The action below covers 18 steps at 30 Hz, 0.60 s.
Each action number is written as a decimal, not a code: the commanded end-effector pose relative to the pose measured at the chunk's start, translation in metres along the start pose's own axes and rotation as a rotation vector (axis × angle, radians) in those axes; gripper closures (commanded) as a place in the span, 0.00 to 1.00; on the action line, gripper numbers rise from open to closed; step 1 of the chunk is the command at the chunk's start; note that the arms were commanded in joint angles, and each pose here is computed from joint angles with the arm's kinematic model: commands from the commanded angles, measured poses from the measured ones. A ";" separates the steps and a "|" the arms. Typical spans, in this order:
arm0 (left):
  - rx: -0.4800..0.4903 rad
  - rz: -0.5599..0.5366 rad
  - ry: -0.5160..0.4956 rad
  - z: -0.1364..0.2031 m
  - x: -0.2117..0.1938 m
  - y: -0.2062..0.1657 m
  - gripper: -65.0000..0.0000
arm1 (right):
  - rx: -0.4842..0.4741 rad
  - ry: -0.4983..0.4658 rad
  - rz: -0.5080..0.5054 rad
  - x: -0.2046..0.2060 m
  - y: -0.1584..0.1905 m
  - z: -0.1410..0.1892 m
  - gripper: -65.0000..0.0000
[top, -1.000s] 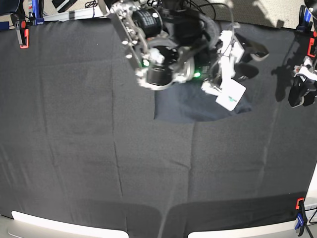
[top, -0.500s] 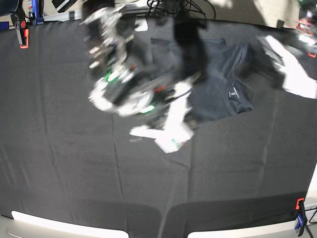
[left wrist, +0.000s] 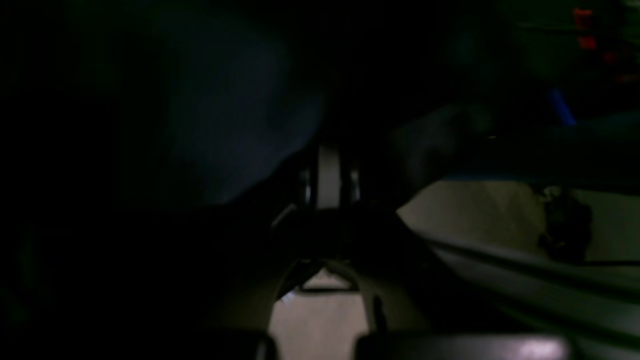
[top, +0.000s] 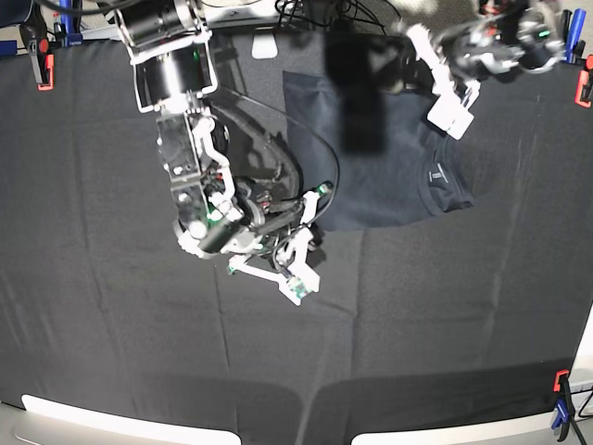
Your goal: Layout the t-shirt on the table in an organized manner, then fold the t-shirt properly
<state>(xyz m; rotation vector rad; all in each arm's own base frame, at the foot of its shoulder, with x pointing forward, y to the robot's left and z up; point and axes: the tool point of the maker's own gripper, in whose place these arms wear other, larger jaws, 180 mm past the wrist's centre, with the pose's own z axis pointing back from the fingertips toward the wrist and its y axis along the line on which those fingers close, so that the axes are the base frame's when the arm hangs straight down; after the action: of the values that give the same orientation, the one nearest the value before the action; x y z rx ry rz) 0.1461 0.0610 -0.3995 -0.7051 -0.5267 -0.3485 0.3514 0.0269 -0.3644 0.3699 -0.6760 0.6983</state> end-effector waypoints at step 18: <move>0.296 0.000 -0.154 -0.005 0.091 0.145 1.00 | 0.032 0.109 -0.011 -0.065 0.020 0.021 1.00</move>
<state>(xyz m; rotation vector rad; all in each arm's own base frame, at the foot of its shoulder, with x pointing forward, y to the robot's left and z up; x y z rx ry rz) 0.2846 0.1441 -0.4305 -0.4690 -0.6937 -0.2044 0.2836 -0.0067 -0.4033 0.3406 -0.5146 0.7052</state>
